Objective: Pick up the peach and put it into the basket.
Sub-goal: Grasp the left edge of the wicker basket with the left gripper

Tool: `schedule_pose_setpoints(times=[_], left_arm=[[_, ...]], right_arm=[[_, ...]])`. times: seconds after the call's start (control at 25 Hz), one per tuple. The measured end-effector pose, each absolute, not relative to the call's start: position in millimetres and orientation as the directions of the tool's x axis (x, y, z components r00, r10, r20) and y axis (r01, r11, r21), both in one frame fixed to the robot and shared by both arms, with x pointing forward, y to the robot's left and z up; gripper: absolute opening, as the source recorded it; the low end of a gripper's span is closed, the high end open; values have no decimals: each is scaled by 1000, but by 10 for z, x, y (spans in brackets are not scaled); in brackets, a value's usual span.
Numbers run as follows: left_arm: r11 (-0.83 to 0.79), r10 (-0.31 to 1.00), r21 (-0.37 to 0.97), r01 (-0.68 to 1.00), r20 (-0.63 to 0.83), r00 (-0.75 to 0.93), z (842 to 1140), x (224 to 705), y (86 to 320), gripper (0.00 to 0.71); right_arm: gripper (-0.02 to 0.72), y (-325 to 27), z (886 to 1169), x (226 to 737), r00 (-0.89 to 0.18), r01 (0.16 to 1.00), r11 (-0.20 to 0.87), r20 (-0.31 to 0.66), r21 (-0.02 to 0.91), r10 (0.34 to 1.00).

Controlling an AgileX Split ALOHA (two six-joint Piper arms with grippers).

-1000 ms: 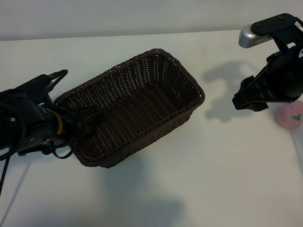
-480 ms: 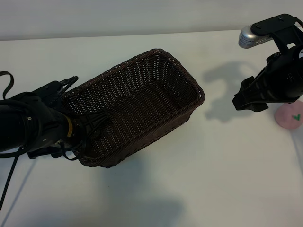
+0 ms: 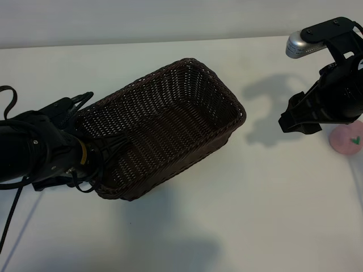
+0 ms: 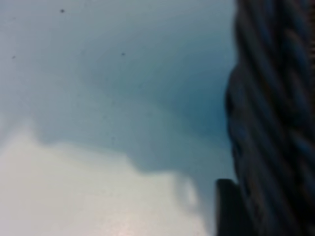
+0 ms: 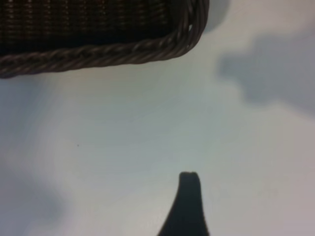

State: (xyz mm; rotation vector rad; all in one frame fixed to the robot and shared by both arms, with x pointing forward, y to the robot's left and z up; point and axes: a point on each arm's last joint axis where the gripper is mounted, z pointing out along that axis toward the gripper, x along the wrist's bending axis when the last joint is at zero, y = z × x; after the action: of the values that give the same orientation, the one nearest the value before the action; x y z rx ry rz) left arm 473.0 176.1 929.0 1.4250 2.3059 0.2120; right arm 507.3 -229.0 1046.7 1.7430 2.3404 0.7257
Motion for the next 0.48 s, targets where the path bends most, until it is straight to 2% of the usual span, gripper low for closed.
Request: schedule_pose_setpoints(times=[0.16, 0.48], left_arm=[[469, 879, 338, 816, -271, -393, 9283, 4723, 1764, 198], [477, 874, 337, 812, -285, -395, 9286, 4729, 1755, 193]], right_arm=[[595, -2290, 10467, 5071, -322, 866, 216, 174, 450, 930], [595, -2290, 10467, 5071, -322, 867, 216, 175, 450, 930]])
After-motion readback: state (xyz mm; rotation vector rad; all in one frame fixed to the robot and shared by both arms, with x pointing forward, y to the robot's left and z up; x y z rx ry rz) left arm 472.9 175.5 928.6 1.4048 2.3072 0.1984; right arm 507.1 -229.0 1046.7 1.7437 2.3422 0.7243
